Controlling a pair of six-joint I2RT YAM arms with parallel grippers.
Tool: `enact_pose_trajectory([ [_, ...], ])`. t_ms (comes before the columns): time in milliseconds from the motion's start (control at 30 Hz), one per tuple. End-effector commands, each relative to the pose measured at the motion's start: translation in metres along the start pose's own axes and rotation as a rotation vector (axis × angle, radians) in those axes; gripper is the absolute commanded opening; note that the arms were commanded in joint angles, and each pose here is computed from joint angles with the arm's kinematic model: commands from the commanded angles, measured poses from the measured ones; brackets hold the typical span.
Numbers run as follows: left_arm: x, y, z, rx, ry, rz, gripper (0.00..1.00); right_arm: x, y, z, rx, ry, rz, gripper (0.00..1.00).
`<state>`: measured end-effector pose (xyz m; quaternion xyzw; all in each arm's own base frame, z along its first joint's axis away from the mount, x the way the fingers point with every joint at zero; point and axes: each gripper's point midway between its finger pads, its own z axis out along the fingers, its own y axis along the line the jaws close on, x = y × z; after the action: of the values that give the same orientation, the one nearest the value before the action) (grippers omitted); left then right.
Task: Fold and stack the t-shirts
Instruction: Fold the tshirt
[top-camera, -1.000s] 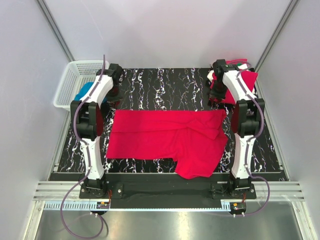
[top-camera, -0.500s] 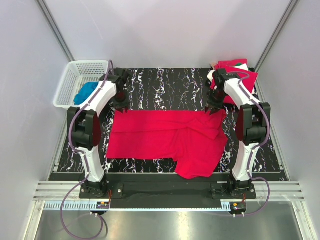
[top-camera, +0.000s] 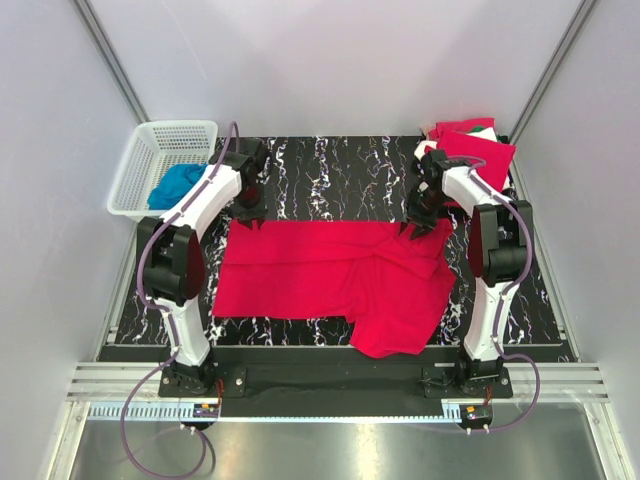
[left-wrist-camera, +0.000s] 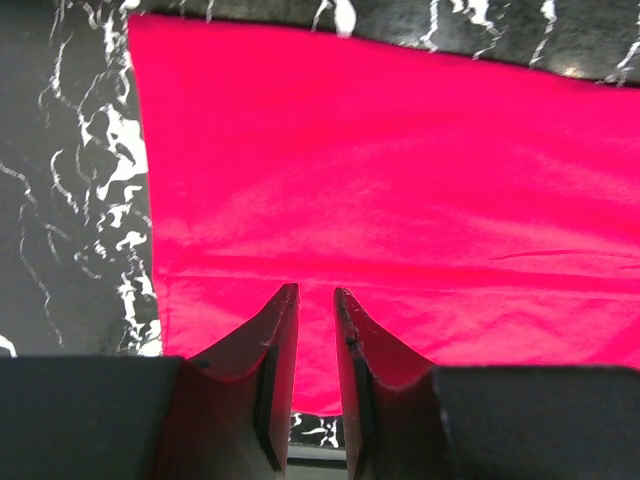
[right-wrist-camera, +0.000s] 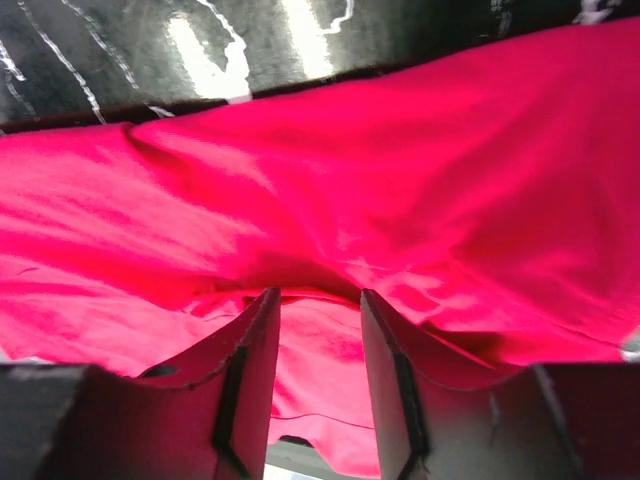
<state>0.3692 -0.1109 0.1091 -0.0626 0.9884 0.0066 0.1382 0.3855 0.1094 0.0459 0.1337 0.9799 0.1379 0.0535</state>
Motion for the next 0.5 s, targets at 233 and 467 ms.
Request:
enact_pose_trajectory([
  [233, 0.007, 0.012, -0.011, -0.034, -0.021, -0.006, 0.25, 0.005, 0.021, 0.01, -0.122, 0.023, -0.075, 0.47],
  [467, 0.01, 0.012, -0.008, -0.037, -0.01, -0.006, 0.25, 0.013, 0.03, -0.005, -0.172, 0.017, -0.08, 0.5],
])
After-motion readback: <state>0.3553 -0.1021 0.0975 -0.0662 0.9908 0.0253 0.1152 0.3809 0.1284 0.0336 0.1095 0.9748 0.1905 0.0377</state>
